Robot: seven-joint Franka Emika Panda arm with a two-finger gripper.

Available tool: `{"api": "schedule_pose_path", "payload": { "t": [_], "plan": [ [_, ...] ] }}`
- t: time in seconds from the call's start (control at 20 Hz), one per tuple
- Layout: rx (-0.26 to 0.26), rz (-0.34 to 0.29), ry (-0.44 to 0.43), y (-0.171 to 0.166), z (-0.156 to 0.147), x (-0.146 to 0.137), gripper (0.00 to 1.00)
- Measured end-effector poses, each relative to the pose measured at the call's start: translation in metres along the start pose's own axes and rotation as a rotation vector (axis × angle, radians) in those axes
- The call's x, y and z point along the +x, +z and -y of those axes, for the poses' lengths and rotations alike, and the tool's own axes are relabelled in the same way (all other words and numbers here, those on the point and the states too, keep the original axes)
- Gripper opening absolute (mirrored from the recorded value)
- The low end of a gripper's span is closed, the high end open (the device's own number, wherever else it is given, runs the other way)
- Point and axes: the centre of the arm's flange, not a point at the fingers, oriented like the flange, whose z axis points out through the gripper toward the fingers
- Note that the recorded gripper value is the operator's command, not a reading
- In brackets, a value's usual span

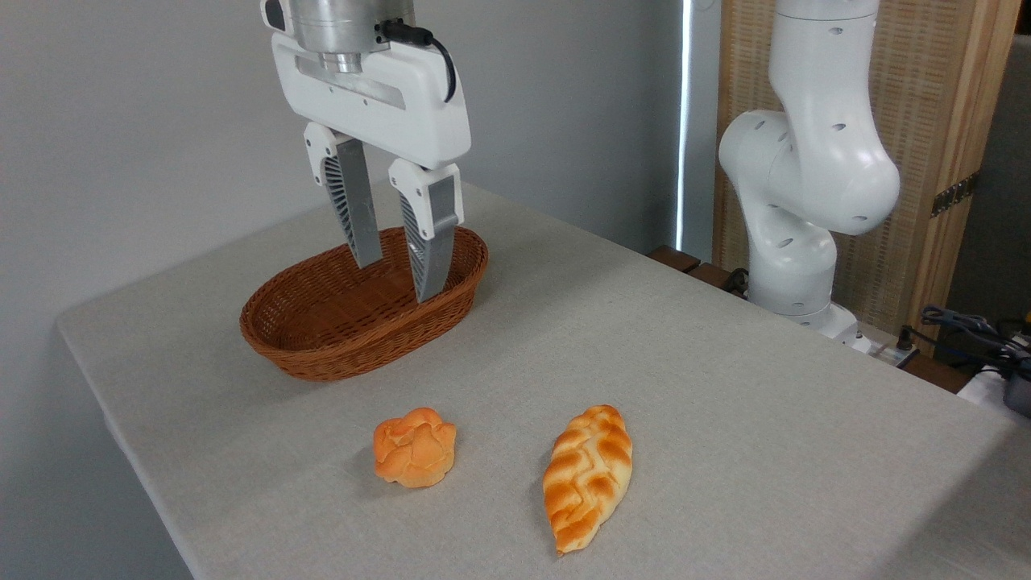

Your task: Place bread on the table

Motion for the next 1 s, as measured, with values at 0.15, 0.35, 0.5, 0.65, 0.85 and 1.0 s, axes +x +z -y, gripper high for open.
{"api": "schedule_pose_path", "payload": {
  "t": [0.15, 0.35, 0.5, 0.65, 0.85, 1.0],
  "plan": [
    [-0.017, 0.030, -0.002, 0.006, 0.000, -0.003, 1.00],
    [-0.013, 0.073, 0.001, 0.021, 0.002, -0.004, 1.00],
    [-0.017, 0.082, -0.001, 0.027, 0.004, -0.003, 1.00],
    [-0.016, 0.081, -0.003, 0.027, 0.006, -0.003, 1.00],
    [-0.012, 0.076, -0.005, 0.024, 0.006, -0.003, 1.00],
    [-0.010, 0.076, -0.007, 0.023, 0.008, -0.004, 1.00]
  ]
}}
